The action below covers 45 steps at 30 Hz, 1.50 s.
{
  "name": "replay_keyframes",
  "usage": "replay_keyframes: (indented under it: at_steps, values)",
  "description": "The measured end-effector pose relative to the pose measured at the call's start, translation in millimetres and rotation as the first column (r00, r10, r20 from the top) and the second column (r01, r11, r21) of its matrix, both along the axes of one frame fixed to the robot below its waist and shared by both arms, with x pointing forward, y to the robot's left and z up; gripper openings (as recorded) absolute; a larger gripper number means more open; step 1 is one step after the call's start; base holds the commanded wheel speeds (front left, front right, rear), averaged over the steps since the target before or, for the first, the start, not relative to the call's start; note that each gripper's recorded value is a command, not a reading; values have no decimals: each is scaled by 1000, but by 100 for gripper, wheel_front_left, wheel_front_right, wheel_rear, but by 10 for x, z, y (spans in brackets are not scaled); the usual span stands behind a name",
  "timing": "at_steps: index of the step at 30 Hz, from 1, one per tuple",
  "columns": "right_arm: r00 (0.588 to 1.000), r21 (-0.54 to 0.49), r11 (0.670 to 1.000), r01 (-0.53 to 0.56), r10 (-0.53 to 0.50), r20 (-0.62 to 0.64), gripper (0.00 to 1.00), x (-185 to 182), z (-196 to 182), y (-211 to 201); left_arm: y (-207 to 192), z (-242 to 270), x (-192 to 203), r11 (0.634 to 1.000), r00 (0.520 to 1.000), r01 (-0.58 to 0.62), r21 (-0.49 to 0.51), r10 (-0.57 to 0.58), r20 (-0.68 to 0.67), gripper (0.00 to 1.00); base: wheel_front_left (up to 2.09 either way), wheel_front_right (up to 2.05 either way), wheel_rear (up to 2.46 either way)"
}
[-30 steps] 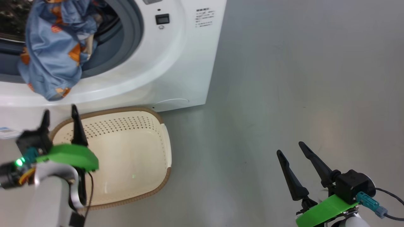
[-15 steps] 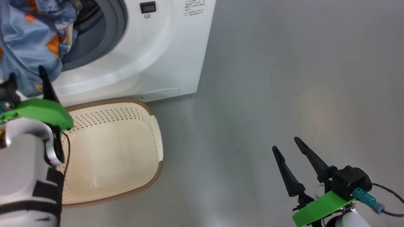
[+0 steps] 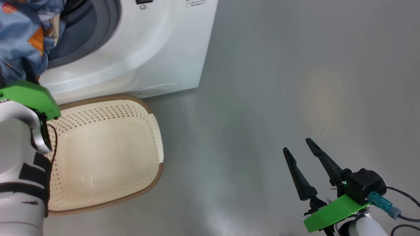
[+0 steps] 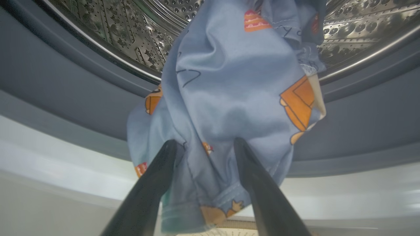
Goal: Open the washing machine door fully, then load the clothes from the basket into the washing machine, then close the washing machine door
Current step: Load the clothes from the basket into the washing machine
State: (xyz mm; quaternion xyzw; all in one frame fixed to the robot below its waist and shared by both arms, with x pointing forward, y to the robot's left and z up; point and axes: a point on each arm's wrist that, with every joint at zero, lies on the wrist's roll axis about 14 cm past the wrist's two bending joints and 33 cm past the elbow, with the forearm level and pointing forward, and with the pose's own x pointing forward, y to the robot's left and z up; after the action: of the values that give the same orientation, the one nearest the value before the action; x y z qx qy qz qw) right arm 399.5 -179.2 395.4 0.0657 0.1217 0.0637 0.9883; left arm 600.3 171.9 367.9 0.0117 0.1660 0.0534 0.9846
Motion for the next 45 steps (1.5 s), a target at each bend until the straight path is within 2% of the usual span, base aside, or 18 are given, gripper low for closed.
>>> replay_keyframes:
  at_steps: [1, 3, 4, 11, 18, 23, 34, 45]
  values:
    - [1000, -1, 1000, 1, -1, -1, 100, -2, -2, -4, -8, 3, 18, 1000, 1000, 1, 0, -1, -2, 60, 0, 0, 0]
    - [1000, 0, 1000, 3, -3, -2, 100, -4, -4, -9, -26, -9, 39, 1000, 1000, 5, 5, -5, -14, 17, 0, 0, 0]
    - [1000, -1, 1000, 4, -4, -2, 100, -5, -4, -12, -34, -26, 41, 1000, 1000, 8, 7, -8, -25, 0, 0, 0, 0]
    - [1000, -5, 1000, 12, -12, -7, 100, -16, -17, -41, -71, -90, 80, 1000, 998, 20, 12, -20, -60, 0, 0, 0, 0]
    - [1000, -3, 1000, 11, -12, -7, 100, -17, -17, -35, -175, 375, 394, 999, 995, 7, -33, -4, 96, 0, 0, 0, 0]
    - [1000, -5, 1000, 17, -17, -13, 100, -38, -28, -49, -207, 541, 512, 998, 988, -4, -61, 13, 156, 0, 0, 0, 0]
    - [997, -18, 998, 58, -59, -51, 100, -133, -114, -154, -411, 788, 893, 994, 971, 26, -105, 0, 239, 0, 0, 0, 0]
    - [988, -54, 993, 108, -114, -105, 100, -258, -248, -341, -376, 872, 1248, 991, 954, 15, -132, 25, 299, 0, 0, 0, 0]
